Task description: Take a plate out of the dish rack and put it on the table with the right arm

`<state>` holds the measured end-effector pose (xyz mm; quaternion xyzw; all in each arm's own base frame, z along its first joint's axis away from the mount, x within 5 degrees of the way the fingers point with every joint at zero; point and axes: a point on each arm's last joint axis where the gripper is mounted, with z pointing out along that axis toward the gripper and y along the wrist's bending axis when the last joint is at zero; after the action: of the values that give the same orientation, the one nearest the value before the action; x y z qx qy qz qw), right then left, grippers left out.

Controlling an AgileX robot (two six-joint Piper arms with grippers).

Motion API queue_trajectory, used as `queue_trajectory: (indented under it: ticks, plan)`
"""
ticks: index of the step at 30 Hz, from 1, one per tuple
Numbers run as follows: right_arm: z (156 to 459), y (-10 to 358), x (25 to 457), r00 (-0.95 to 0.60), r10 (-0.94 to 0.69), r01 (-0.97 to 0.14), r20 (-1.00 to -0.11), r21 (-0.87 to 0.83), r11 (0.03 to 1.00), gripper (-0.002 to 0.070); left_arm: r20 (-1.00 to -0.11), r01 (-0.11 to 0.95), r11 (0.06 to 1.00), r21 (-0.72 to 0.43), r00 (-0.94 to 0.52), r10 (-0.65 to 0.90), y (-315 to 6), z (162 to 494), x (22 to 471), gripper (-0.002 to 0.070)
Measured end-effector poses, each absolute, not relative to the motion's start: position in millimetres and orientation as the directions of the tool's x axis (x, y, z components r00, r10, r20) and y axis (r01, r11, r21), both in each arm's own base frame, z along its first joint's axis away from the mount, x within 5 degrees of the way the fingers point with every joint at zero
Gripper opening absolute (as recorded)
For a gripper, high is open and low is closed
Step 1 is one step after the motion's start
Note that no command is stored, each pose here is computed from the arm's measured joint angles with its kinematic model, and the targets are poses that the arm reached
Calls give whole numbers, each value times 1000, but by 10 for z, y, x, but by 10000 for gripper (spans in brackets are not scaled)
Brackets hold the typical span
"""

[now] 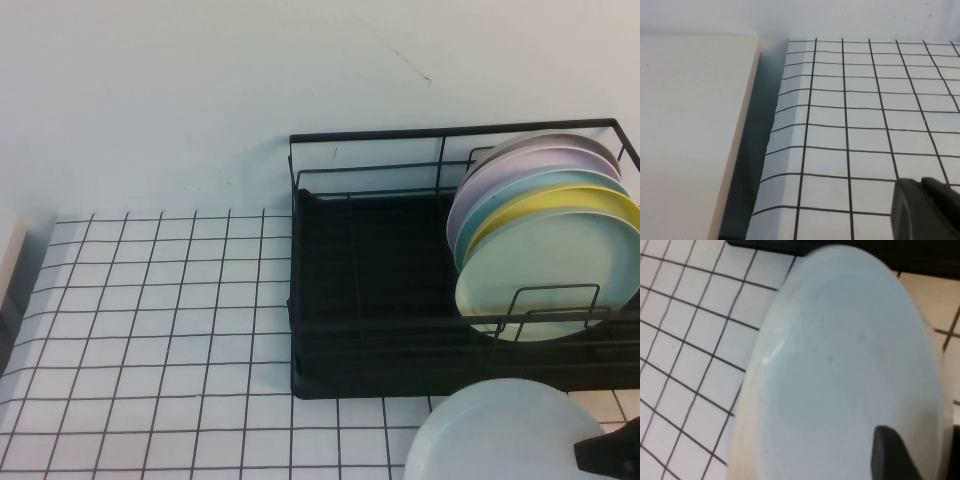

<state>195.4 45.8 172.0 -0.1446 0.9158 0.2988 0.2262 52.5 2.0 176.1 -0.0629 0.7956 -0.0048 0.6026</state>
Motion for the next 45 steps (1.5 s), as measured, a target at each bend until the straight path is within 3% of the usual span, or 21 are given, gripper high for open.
queue_trajectory:
  ticks: [5, 11, 14, 17, 19, 22, 26, 32, 40, 45]
  plan:
    - [1564, 452, 2021, -875, -144, -390, -463, 495, 777, 381, -958, -94, 992, -83, -266, -106, 20, 1761, 525, -3]
    - [1704, 441, 2153, -869, -171, -411, -465, 483, 773, 417, -958, -94, 992, -83, -266, -106, 20, 1761, 525, -3]
    - [1889, 430, 2186, -863, -183, -420, -471, 467, 778, 376, -958, -94, 992, -83, -266, -106, 20, 1761, 525, -3]
    - [2140, 433, 2152, -823, -196, -462, -533, 428, 777, 247, -958, -94, 992, -83, -266, -106, 20, 1761, 525, -3]
    - [2354, 448, 2064, -765, -194, -505, -614, 385, 773, 118, -958, -94, 992, -83, -266, -106, 20, 1761, 525, -3]
    - [2701, 482, 1874, -626, -184, -579, -758, 293, 761, 31, -958, -94, 992, -83, -266, -106, 20, 1761, 525, -3]
    - [3119, 523, 1532, -376, -188, -654, -907, 116, 748, 6, -958, -94, 992, -83, -266, -106, 20, 1761, 525, -3]
    - [3433, 553, 1064, -127, -204, -661, -971, -70, 747, -2, -958, -94, 992, -83, -266, -106, 20, 1761, 525, -3]
    - [3491, 612, 735, -43, -239, -705, -970, -140, 696, -2, -958, -94, 992, -83, -266, -106, 20, 1761, 525, -3]
    - [3349, 516, 782, -46, -270, -602, -962, -189, 776, -2, -958, -94, 992, -83, -266, -106, 20, 1761, 525, -3]
